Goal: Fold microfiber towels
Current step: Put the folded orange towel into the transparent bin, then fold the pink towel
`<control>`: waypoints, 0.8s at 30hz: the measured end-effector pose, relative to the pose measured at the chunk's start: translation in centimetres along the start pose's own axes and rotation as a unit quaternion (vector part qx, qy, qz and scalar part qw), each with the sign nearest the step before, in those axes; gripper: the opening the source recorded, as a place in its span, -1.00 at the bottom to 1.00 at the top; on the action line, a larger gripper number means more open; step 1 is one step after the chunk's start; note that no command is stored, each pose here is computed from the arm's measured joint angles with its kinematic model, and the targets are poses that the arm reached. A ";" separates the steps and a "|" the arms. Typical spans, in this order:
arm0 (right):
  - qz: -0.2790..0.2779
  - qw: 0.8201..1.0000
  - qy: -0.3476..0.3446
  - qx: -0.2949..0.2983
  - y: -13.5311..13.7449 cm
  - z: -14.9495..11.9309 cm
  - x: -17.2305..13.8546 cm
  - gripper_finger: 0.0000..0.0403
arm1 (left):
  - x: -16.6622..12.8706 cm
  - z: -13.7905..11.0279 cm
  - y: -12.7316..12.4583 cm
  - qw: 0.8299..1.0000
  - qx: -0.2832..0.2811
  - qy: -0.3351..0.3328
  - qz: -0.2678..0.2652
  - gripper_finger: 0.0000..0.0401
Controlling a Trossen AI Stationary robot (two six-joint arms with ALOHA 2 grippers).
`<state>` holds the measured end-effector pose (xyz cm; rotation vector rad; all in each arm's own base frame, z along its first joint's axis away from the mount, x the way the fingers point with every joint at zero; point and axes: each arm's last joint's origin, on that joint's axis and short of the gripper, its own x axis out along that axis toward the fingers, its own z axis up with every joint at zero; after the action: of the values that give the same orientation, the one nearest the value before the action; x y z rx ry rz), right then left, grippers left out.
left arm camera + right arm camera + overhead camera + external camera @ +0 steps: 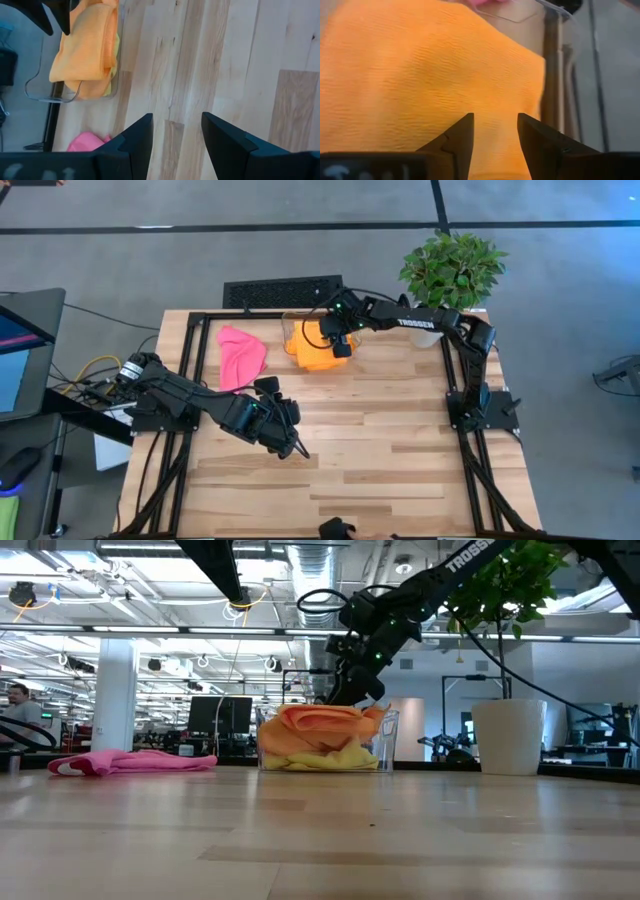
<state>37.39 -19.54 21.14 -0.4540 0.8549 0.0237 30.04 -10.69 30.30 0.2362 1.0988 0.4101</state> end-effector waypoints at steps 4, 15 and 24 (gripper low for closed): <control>0.013 1.000 -0.008 0.003 -0.1 -0.2 0.0 -0.19 | 0.0 0.0 0.0 1.000 0.002 0.000 0.000 -0.19; 0.010 1.000 0.012 0.011 0.8 -0.9 3.1 -0.27 | 0.0 0.0 0.0 1.000 -0.026 0.000 0.000 -0.19; -0.046 0.999 0.022 0.019 -0.3 -0.5 1.6 -0.31 | 0.0 -0.2 0.1 1.000 -0.022 0.008 0.004 -0.19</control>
<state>38.15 -20.23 19.78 -0.4586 0.8750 -0.0875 29.85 -10.62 30.25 0.1996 1.1045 0.4438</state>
